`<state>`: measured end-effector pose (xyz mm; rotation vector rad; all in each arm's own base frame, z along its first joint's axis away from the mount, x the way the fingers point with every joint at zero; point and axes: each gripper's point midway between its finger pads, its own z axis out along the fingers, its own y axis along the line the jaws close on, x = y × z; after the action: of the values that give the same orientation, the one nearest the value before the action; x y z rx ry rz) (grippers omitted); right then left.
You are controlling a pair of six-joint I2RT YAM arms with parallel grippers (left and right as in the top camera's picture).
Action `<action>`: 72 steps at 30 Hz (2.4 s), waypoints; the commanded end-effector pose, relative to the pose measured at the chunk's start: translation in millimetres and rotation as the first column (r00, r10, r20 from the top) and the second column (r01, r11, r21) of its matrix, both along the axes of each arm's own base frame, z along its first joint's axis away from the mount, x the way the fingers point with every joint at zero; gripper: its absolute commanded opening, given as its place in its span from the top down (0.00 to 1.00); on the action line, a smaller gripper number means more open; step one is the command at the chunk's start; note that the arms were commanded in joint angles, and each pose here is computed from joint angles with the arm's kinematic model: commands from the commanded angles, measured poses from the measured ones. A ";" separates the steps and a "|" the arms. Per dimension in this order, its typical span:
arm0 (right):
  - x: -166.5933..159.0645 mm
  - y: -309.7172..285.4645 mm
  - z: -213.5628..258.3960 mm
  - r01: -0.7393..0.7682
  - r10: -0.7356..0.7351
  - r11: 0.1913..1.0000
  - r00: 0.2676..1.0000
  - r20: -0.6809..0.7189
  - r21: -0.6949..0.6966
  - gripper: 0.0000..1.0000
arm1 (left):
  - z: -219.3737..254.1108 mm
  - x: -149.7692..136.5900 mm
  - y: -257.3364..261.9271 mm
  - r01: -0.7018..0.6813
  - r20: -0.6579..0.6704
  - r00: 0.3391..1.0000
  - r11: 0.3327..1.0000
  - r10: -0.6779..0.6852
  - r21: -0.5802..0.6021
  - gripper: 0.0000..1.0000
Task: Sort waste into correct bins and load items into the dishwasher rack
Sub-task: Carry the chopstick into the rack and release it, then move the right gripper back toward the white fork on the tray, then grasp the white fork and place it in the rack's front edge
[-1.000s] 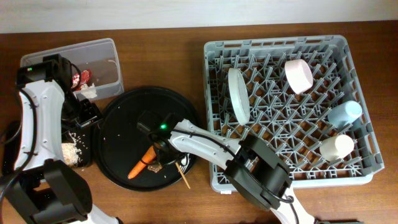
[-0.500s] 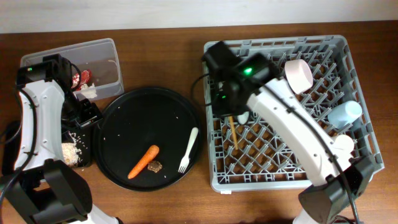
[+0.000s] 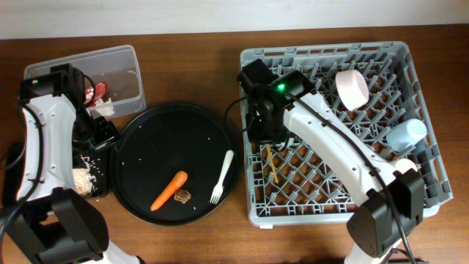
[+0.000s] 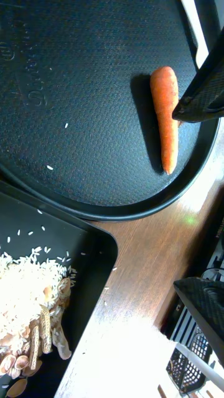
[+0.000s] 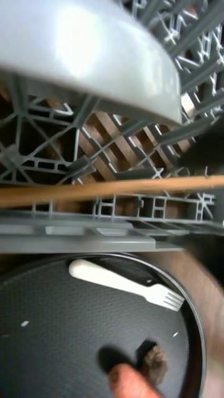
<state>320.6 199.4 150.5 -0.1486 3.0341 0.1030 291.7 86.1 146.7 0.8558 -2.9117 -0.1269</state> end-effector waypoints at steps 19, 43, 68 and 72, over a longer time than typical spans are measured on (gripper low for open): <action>-31.2 94.0 4.0 -0.258 0.251 0.952 0.966 0.062 0.164 0.46 | 4.5 1.9 0.0 -0.014 0.025 1.000 1.000 0.014 0.003 0.21; -63.4 111.5 -157.2 0.012 -0.039 0.993 0.971 -0.235 -0.114 0.53 | 4.4 2.4 0.0 -0.014 0.027 1.000 1.000 0.014 0.003 0.21; -18.9 10.1 13.1 -0.035 0.038 0.995 0.999 0.033 -0.092 0.85 | 4.4 2.5 0.0 -0.014 0.027 1.000 1.000 0.014 0.003 0.21; -24.9 4.8 -6.5 -0.041 0.039 0.991 0.999 -0.017 -0.126 0.85 | 4.4 2.3 0.0 -0.014 0.026 1.000 1.000 0.014 0.003 0.21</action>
<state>297.3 209.8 160.5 -0.1674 3.0292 -0.0142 293.4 86.4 146.5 0.8627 -2.9169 -0.1264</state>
